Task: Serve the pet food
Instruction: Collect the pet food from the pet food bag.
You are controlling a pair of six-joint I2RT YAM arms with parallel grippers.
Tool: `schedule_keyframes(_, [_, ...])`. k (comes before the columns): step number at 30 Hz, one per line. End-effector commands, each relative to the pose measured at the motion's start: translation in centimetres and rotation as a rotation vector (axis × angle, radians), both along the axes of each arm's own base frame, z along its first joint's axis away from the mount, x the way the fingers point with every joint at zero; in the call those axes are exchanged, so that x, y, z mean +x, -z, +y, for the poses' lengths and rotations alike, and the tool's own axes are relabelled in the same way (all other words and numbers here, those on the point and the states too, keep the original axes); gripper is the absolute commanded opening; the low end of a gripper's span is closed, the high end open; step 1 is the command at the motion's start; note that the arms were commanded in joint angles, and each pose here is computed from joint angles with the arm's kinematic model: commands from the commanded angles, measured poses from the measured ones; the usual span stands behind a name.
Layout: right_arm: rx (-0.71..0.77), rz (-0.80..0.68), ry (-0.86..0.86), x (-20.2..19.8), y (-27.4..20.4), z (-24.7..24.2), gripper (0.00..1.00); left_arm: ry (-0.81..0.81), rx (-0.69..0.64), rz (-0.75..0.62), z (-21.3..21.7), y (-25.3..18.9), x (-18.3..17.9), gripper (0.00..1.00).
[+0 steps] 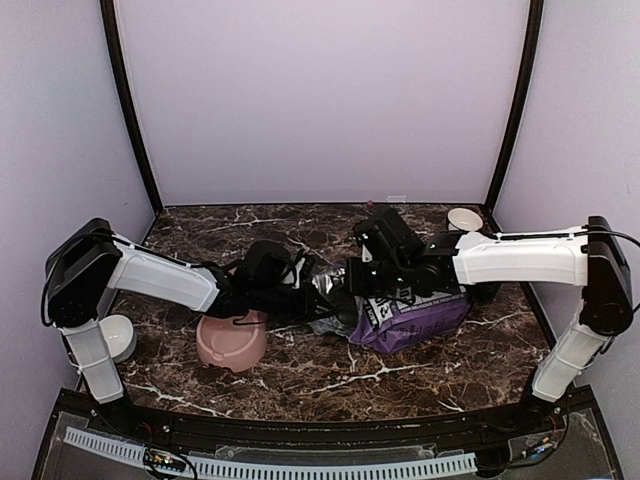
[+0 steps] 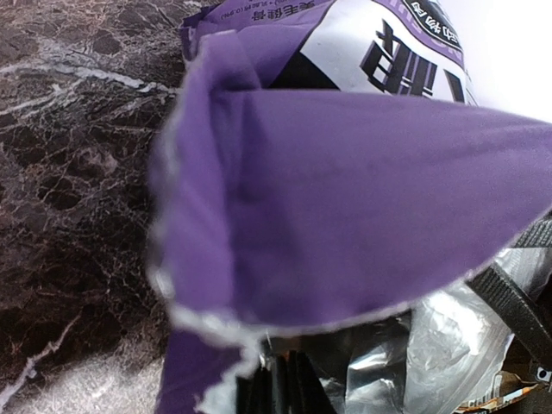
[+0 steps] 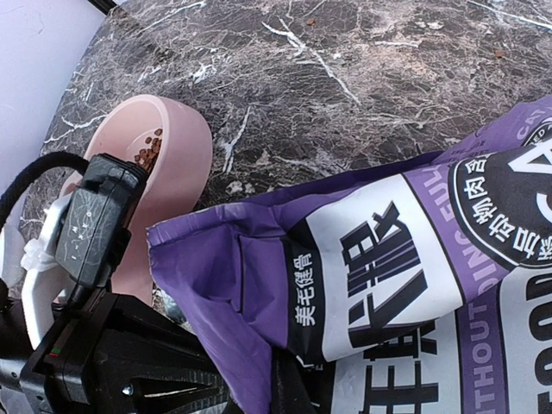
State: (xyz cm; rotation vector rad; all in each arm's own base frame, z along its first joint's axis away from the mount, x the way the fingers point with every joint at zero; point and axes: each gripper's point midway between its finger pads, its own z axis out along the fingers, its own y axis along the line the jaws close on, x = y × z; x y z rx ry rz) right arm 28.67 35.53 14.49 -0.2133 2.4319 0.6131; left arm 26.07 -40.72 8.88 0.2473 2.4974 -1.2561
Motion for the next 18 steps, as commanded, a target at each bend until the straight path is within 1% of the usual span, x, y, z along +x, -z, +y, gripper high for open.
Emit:
schedule_keyframes(1, [0.019,-0.037,0.018,0.1,-1.5,-0.5,0.0,0.027,-0.014,0.04,0.0,0.0,-1.0,0.0])
schedule_keyframes(3, [0.021,-0.04,0.022,0.2,-1.6,-0.5,0.0,0.02,-0.011,0.038,0.4,-0.1,-1.1,0.0])
schedule_keyframes(4, [0.041,-0.056,0.022,0.1,-2.7,-0.6,0.0,0.017,-0.011,0.036,0.5,-0.2,-1.2,0.0])
schedule_keyframes(8, [0.033,-0.046,0.021,-0.3,-1.9,-1.1,0.0,0.009,-0.028,0.044,0.5,0.0,-1.2,0.0])
schedule_keyframes(13, [0.026,-0.05,0.011,-0.3,-2.2,-1.1,0.0,0.011,-0.103,0.042,-0.8,-1.0,-0.6,0.0])
schedule_keyframes(18, [0.017,-0.042,0.003,-0.4,-2.1,-1.1,0.0,0.019,-0.117,0.041,-2.1,-0.8,0.1,0.0])
